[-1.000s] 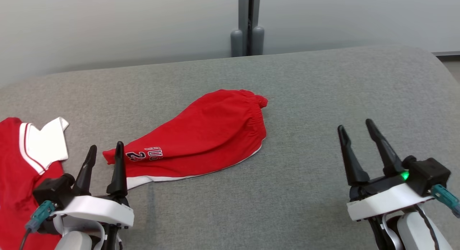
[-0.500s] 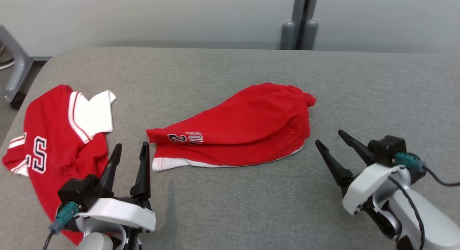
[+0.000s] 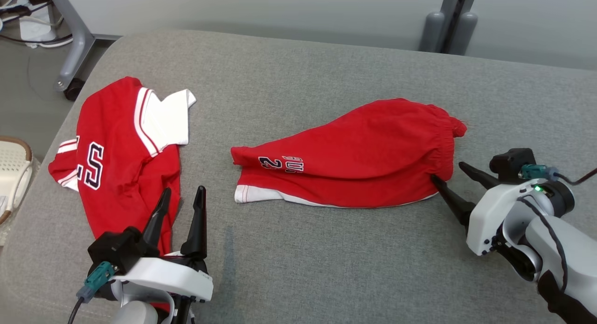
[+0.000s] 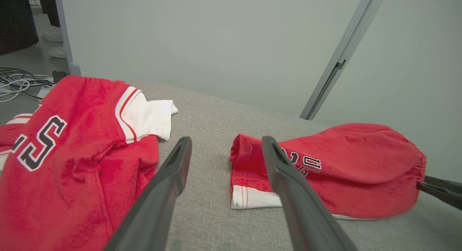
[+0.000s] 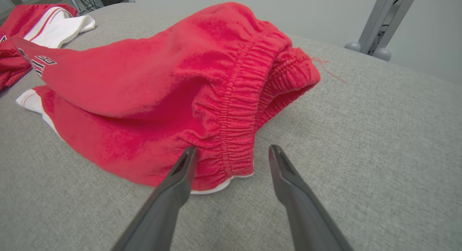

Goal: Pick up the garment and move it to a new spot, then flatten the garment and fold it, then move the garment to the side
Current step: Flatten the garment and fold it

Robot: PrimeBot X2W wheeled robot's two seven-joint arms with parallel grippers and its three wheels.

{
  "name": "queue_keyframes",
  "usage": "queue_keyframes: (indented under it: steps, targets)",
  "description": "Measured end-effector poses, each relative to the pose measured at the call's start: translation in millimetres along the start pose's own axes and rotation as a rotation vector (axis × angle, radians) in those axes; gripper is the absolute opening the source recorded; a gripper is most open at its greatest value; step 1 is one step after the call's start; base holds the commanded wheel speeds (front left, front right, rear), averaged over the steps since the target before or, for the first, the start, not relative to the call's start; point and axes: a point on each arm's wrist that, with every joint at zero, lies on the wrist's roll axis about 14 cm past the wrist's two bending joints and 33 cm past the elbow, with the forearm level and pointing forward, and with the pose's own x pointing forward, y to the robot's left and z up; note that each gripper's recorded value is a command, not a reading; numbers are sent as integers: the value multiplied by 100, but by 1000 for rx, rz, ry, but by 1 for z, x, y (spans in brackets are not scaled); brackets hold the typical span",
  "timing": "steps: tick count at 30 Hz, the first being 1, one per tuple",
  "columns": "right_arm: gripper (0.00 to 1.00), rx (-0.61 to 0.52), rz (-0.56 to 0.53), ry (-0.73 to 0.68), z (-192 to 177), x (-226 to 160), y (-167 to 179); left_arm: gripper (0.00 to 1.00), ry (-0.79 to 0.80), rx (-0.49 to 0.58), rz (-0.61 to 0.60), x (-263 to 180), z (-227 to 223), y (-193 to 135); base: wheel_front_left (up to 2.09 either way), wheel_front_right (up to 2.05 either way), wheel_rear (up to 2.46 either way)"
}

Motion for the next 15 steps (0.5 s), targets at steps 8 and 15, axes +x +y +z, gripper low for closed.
queue_keyframes:
  steps: [8, 15]
  targets:
    - [0, 8, 21, 55, -9, 11, 0, 100, -3, -5, 23, 0, 0, 6, 0, 0, 0]
    - [0, 57, 21, 37, 2, -5, -1, 100, -23, -3, 13, -4, 6, 6, 0, 0, 0]
